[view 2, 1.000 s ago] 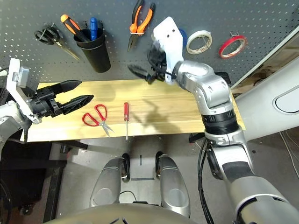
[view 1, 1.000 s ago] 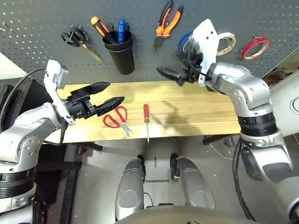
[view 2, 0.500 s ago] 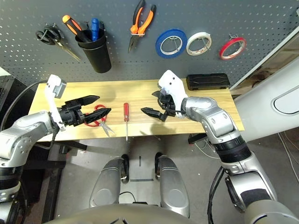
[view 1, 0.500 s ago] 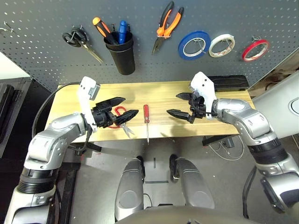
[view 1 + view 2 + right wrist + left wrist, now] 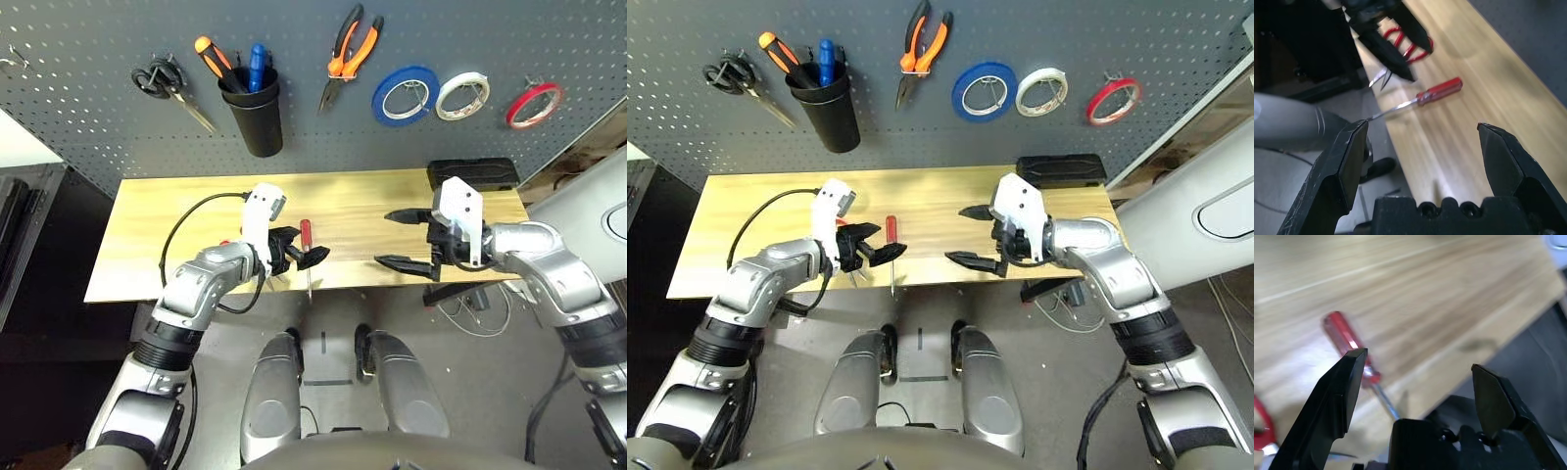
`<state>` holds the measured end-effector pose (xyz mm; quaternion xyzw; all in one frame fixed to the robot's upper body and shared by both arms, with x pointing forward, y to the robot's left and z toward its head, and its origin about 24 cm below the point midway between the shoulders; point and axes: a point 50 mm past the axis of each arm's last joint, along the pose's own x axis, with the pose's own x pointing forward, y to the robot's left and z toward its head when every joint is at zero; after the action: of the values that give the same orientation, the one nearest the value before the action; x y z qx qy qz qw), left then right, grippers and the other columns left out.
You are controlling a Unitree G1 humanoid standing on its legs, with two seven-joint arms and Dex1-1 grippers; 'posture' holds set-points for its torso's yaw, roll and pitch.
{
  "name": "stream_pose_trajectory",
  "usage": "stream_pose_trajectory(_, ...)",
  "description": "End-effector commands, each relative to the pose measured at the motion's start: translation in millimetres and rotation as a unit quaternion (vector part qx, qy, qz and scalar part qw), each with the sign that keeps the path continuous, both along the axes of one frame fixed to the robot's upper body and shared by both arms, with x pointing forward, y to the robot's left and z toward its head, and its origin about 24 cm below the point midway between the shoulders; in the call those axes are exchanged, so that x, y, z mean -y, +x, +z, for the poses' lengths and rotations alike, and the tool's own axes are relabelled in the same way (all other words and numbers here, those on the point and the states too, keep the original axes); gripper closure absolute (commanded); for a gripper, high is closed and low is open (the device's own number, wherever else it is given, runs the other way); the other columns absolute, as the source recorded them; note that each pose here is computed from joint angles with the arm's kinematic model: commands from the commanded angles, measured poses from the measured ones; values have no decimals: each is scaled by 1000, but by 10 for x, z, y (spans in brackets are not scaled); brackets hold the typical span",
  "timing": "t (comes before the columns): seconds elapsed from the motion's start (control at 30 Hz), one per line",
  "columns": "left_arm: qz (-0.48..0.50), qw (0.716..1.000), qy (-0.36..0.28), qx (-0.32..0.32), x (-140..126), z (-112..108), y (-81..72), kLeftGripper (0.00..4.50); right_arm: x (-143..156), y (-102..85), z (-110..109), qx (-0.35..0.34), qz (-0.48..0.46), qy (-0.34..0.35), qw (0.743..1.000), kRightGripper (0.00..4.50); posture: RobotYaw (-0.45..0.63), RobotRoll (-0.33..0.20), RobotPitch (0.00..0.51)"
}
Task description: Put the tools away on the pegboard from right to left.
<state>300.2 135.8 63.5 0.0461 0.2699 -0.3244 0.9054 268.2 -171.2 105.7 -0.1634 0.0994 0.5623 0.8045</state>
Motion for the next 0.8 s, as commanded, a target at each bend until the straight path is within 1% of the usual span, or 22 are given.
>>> stream_pose_trajectory(0.03, 25, 999, 24, -17, 34, -205, 48, 0, 135, -37, -105, -2, -6, -11, 1000, 30, -52, 0, 222)
stream_pose_trajectory(0.17, 77, 996, 39, -26, 35, -333, 159, 0, 234, -69, -191, -3, -3, -11, 1000, 30, -60, 0, 229)
stream_pose_trajectory(0.33, 105, 992, 51, -37, 61, -419, 244, 0, 302, -82, -227, 9, 6, -17, 1000, 30, -80, 0, 240)
stream_pose_trajectory(0.57, 128, 988, 62, -56, 169, -580, 279, 0, 337, -97, -234, 13, 2, -19, 1000, 30, -106, 0, 259)
stream_pose_trajectory(0.67, 147, 983, 87, -74, 187, -661, 290, 0, 338, -103, -233, 15, 1, -20, 1000, 30, -112, 0, 261)
stream_pose_trajectory(0.8, 158, 980, 91, -83, 220, -696, 317, 0, 347, -112, -240, 15, 0, -21, 1000, 30, -118, 0, 264)
